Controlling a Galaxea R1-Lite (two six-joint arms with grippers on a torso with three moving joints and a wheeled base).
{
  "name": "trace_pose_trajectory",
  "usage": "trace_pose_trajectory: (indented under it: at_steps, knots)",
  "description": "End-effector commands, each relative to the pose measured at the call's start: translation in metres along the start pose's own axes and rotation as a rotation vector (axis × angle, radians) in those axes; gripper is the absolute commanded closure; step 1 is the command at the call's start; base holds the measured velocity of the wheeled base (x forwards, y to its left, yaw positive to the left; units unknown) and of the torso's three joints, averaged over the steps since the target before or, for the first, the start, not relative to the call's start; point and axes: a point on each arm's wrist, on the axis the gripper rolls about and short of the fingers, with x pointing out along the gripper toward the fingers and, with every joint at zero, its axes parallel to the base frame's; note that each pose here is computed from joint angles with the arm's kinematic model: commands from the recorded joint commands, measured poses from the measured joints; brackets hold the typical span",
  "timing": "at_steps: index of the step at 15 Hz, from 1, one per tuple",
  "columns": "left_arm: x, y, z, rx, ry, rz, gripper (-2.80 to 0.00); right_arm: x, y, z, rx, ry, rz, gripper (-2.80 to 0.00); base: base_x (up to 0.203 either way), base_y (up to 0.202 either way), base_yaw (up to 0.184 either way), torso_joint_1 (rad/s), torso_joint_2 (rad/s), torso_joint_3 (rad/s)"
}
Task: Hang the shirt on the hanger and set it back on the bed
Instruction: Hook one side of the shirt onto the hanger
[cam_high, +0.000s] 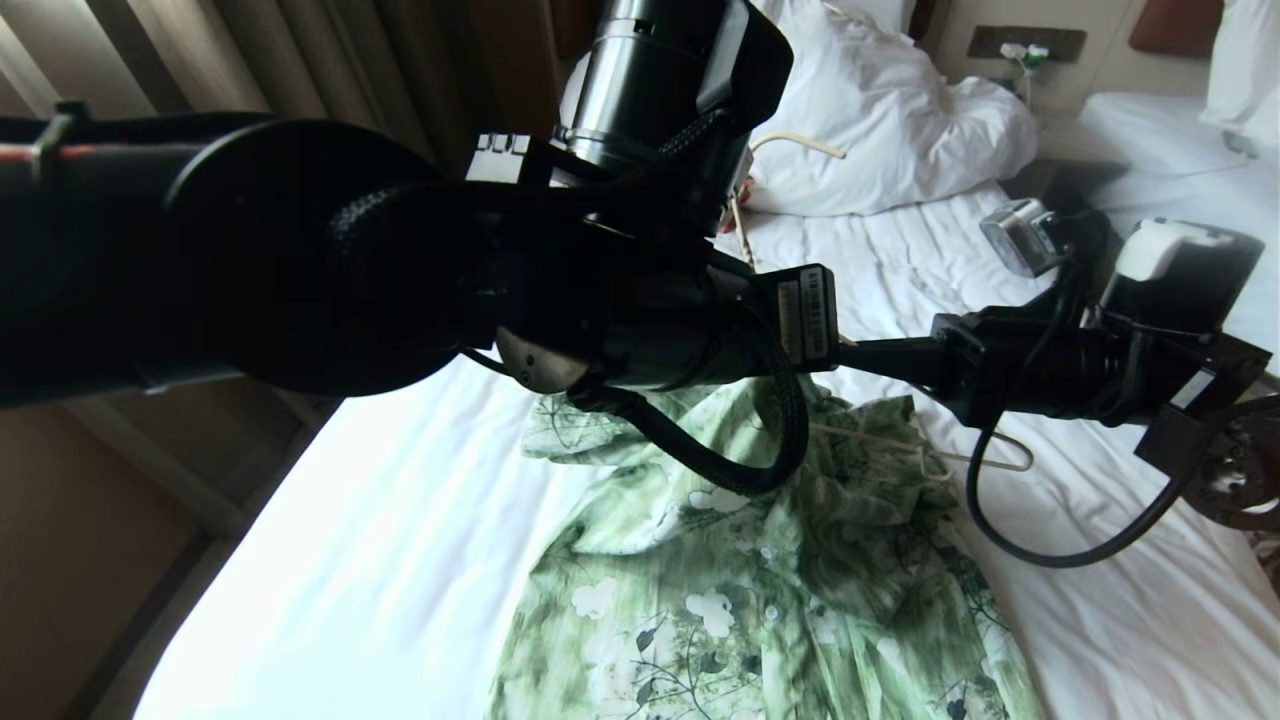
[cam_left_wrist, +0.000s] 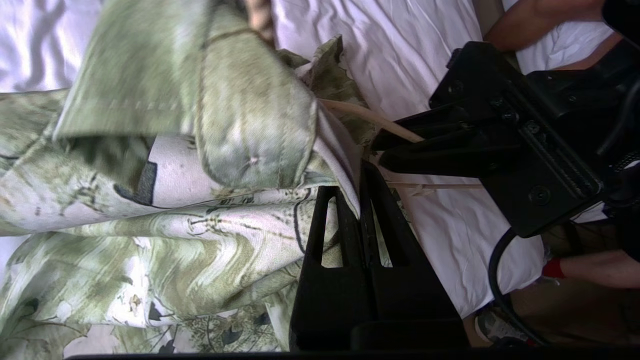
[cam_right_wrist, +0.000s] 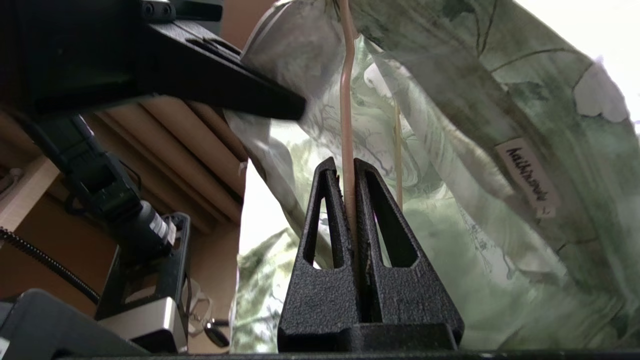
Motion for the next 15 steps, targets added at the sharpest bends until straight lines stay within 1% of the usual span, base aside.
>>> trace_pose_trajectory:
  at_steps: [1,2,4,6,8,11,15]
  knots:
    - [-0.004,-0.003,0.0,0.013,-0.003,-0.01,0.0,0.015,-0.002,-0.01,-0.006,-0.02,0.039,0.0,0.0,0.0,0.0,0.0,0.0,0.0]
    - [-0.004,-0.004,-0.002,0.025,0.004,-0.011,0.0,0.021,0.0,-0.011,-0.018,-0.039,0.055,0.0,0.0,0.0,0.0,0.0,0.0,0.0]
    - [-0.009,-0.004,-0.006,0.039,0.014,-0.017,0.0,0.029,0.008,-0.012,-0.009,-0.058,0.091,0.0,0.0,0.0,0.0,0.0,0.0,0.0]
    - [-0.024,-0.008,-0.004,0.076,0.001,-0.043,0.0,0.037,0.015,-0.018,-0.005,-0.066,0.138,0.0,0.0,0.0,0.0,0.0,0.0,0.0]
    - [-0.035,-0.008,-0.003,0.125,-0.011,-0.051,0.0,0.043,0.018,-0.014,0.009,-0.079,0.177,0.0,0.0,0.0,0.0,0.0,0.0,0.0]
    - [-0.038,-0.004,-0.006,0.137,-0.021,-0.006,0.0,0.037,0.02,-0.006,0.017,-0.102,0.181,0.0,0.0,0.0,0.0,0.0,0.0,0.0]
    - [-0.037,-0.005,-0.012,0.138,-0.03,-0.017,0.0,0.032,0.027,-0.008,0.03,-0.095,0.182,0.0,0.0,0.0,0.0,0.0,0.0,0.0]
